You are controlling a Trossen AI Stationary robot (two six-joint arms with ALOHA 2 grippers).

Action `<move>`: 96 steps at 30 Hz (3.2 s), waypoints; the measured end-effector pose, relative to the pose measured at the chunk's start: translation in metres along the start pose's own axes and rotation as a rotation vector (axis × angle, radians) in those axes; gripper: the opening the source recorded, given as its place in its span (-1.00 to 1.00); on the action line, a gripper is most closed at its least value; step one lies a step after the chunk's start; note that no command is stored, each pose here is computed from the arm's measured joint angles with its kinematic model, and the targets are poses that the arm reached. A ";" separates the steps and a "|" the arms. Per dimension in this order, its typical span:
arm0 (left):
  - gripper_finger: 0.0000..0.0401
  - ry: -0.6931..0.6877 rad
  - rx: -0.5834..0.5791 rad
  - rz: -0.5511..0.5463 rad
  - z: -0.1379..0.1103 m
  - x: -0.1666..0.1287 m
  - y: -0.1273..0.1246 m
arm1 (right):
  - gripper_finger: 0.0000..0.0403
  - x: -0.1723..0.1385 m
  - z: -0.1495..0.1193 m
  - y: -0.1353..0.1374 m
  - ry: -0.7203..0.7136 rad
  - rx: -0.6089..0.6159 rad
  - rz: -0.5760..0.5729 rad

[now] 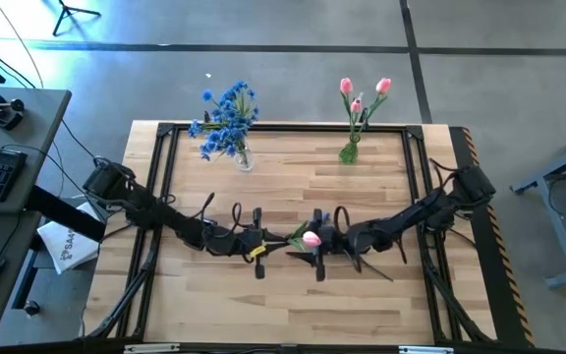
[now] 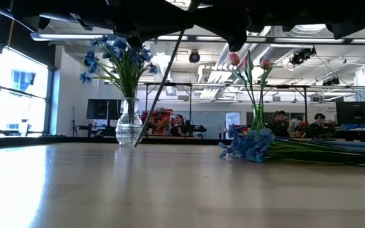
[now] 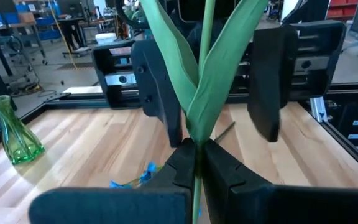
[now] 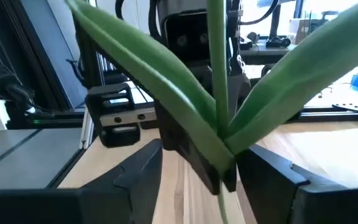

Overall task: Sort flowers into vase by color
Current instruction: Put the pink flower into the green vase

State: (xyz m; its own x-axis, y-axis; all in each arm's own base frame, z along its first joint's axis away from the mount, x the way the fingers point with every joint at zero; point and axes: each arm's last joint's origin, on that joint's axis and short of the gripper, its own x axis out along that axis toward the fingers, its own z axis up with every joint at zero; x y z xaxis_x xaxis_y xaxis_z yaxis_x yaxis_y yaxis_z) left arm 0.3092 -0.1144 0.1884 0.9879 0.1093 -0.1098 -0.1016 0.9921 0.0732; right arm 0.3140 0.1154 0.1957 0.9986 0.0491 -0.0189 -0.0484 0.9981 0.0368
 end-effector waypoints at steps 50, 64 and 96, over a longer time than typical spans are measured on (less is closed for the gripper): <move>-0.49 0.375 -0.083 0.172 -0.041 -0.009 0.009 | -1.00 -0.161 0.194 -0.213 0.316 0.035 -0.940; -0.49 0.375 -0.083 0.171 -0.041 -0.009 0.009 | -1.00 -0.138 0.168 -0.241 0.455 0.089 -0.912; -0.49 0.374 -0.084 0.170 -0.041 -0.009 0.009 | -1.00 -0.167 0.189 -0.217 0.341 0.148 -0.851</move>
State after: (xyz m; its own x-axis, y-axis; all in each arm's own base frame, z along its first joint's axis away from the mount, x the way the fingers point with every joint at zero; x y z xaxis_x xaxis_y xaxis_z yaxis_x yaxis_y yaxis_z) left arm 0.2949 -0.1044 0.1497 0.8472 0.2714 -0.4568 -0.2843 0.9578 0.0419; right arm 0.1621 -0.1158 0.3798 0.6353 -0.6668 -0.3896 0.7246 0.6891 0.0023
